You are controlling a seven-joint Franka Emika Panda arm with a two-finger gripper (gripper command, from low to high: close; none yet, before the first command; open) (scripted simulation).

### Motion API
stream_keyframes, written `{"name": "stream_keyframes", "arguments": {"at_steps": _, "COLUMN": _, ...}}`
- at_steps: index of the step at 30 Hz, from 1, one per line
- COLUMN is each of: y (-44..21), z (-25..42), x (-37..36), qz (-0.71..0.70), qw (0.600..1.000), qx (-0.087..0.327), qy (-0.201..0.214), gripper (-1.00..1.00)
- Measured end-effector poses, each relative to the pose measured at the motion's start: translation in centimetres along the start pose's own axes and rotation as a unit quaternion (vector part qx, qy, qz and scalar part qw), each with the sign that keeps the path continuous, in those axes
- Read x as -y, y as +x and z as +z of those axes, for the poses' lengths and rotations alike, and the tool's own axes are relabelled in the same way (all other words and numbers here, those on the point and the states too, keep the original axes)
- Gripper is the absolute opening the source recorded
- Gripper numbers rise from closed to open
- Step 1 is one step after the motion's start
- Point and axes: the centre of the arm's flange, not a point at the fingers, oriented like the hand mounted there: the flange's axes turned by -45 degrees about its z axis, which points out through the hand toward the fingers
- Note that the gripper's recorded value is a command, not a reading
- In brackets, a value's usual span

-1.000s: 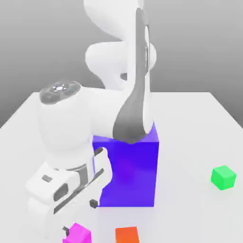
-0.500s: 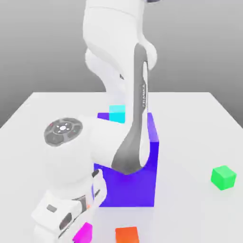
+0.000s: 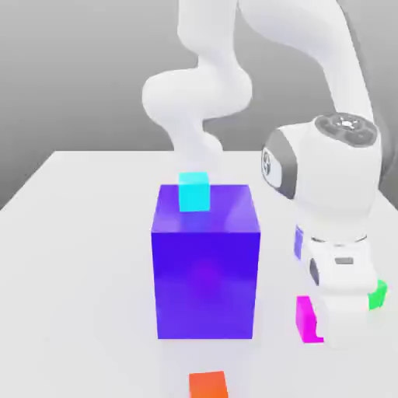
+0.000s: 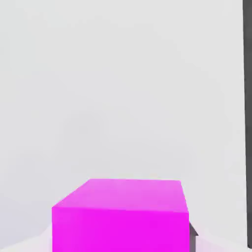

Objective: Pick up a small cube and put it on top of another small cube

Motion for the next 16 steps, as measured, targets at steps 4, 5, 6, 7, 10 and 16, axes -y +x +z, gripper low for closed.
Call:
{"name": "stream_keyframes", "arguments": {"at_steps": 4, "y": 9.6, "z": 0.8, "x": 8.7, "qz": -0.104, "qw": 0.995, "qx": 0.010, "qy": 0.000, "gripper": -1.00}}
{"name": "stream_keyframes", "arguments": {"at_steps": 5, "y": 9.5, "z": 1.8, "x": 8.9, "qz": -0.102, "qw": 0.995, "qx": 0.011, "qy": 0.000, "gripper": -1.00}}
{"name": "stream_keyframes", "arguments": {"at_steps": 6, "y": 9.4, "z": 2.8, "x": 9.0, "qz": -0.100, "qw": 0.995, "qx": 0.011, "qy": 0.000, "gripper": -1.00}}
{"name": "stream_keyframes", "arguments": {"at_steps": 7, "y": 9.4, "z": 4.0, "x": 9.0, "qz": -0.099, "qw": 0.995, "qx": 0.012, "qy": 0.000, "gripper": -1.00}}
{"name": "stream_keyframes", "arguments": {"at_steps": 10, "y": 9.3, "z": 5.1, "x": 9.1, "qz": -0.098, "qw": 0.995, "qx": 0.012, "qy": 0.000, "gripper": 1.00}}
{"name": "stream_keyframes", "arguments": {"at_steps": 16, "y": 9.3, "z": 4.5, "x": 9.1, "qz": -0.098, "qw": 0.995, "qx": 0.012, "qy": -0.001, "gripper": 1.00}}
